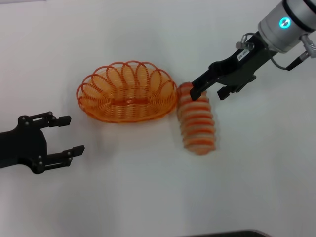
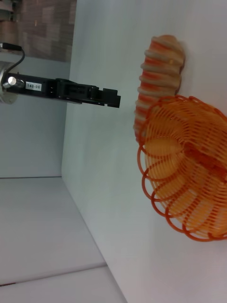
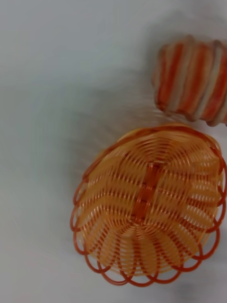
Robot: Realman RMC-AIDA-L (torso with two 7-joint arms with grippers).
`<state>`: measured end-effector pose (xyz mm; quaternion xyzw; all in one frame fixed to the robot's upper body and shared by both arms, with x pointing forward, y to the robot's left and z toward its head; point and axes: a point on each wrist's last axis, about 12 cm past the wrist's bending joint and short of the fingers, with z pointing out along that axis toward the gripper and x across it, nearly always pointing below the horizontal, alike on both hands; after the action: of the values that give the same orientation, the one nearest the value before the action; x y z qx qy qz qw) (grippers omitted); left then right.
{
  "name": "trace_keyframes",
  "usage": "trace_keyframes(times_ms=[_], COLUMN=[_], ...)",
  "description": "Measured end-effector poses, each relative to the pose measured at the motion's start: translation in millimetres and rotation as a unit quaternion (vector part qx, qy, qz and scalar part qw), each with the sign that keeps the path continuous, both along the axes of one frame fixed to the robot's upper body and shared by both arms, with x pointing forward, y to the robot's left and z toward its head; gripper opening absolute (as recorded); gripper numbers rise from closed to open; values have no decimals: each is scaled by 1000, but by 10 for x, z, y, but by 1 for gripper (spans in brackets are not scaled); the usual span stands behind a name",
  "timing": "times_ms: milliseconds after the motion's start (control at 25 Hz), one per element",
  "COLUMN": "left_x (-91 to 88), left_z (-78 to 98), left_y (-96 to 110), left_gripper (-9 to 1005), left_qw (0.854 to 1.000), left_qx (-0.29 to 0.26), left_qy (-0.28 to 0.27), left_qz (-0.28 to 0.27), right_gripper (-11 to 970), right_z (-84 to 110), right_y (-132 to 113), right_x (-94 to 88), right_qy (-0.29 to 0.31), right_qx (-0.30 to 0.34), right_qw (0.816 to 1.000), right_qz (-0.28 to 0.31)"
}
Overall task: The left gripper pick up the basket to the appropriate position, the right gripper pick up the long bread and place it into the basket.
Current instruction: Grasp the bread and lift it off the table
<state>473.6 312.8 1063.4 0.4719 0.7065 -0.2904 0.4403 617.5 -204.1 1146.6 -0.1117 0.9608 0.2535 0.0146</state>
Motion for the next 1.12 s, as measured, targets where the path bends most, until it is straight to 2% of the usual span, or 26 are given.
trace_keyframes(times_ms=[320,640,1120], left_x=[-45,-59,-40], left_z=[-18,-13,2], left_y=[28,29,17], left_gripper=[733,733,732], left_qw=[1000,1000,1000], left_qx=[-1,-5,-8], left_qy=[1,1,1], left_qz=[3,1,0], right_gripper=[907,907,907], right_z=[-36,-37,-66], right_y=[178,175,336], right_x=[-31,-37,-10], right_qy=[18,24,17], right_qx=[-29,-34,-83], right_qw=[999,999,996], right_qz=[19,18,22])
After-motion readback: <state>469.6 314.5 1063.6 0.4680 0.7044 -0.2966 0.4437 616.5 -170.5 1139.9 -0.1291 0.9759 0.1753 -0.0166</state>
